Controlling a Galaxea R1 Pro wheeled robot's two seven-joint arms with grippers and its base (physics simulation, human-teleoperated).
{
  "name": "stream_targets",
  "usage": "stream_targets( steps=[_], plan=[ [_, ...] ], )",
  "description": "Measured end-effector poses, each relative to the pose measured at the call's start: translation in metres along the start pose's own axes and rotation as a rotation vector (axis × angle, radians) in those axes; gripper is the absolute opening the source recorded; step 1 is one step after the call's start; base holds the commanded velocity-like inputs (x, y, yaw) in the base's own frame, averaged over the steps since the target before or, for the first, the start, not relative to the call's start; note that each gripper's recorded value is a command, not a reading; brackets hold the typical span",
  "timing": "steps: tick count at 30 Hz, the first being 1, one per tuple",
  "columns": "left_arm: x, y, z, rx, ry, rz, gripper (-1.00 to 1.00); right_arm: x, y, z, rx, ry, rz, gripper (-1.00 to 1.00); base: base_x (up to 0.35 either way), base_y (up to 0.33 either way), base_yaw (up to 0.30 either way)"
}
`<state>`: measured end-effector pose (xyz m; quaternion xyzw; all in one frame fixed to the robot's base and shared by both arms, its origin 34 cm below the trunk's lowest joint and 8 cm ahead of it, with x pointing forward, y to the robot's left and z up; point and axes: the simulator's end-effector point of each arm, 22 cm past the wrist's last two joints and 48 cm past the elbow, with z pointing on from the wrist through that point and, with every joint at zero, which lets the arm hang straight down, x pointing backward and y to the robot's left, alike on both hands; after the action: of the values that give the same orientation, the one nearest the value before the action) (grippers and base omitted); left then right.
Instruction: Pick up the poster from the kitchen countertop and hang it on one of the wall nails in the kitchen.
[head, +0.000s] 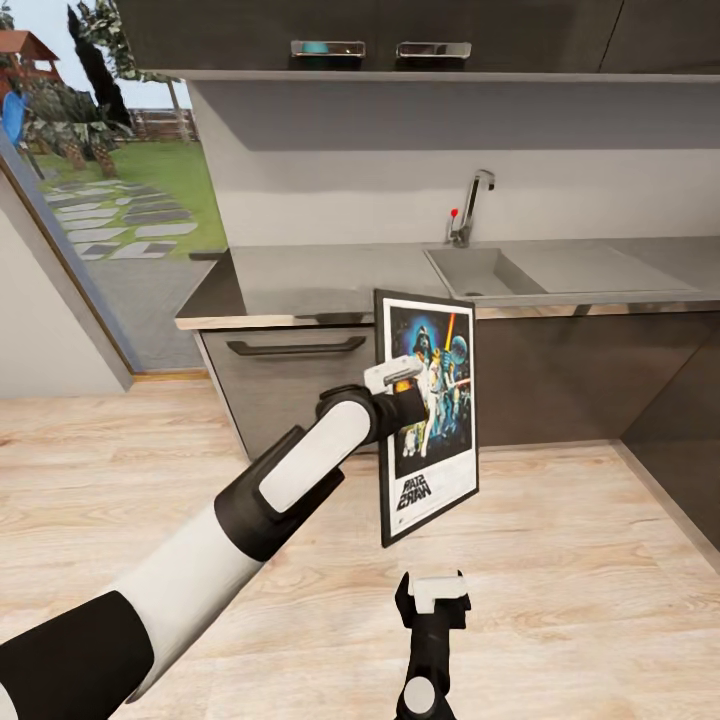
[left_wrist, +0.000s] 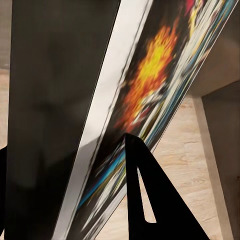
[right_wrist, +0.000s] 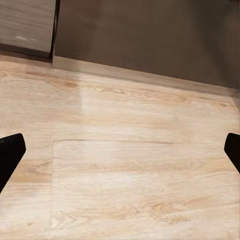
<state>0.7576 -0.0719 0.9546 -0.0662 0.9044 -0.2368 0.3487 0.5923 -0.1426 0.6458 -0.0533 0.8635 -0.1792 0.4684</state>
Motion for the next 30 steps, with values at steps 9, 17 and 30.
stream_targets(
  steps=[9,17,30],
  plan=[
    [0.012,-0.005,0.001,-0.013,-0.014,-0.004,-1.00,-0.006,0.016,-0.008,-0.040,-0.024,-0.018,1.00,0.000,0.000,0.000],
    [0.014,0.003,0.001,-0.054,-0.022,-0.009,-1.00,-0.007,0.023,-0.012,-0.058,-0.032,-0.027,1.00,0.000,0.000,0.000],
    [0.002,0.006,0.002,-0.085,-0.141,-0.051,-1.00,-0.005,0.045,-0.032,-0.108,-0.054,-0.061,1.00,0.000,0.000,0.000]
  ],
)
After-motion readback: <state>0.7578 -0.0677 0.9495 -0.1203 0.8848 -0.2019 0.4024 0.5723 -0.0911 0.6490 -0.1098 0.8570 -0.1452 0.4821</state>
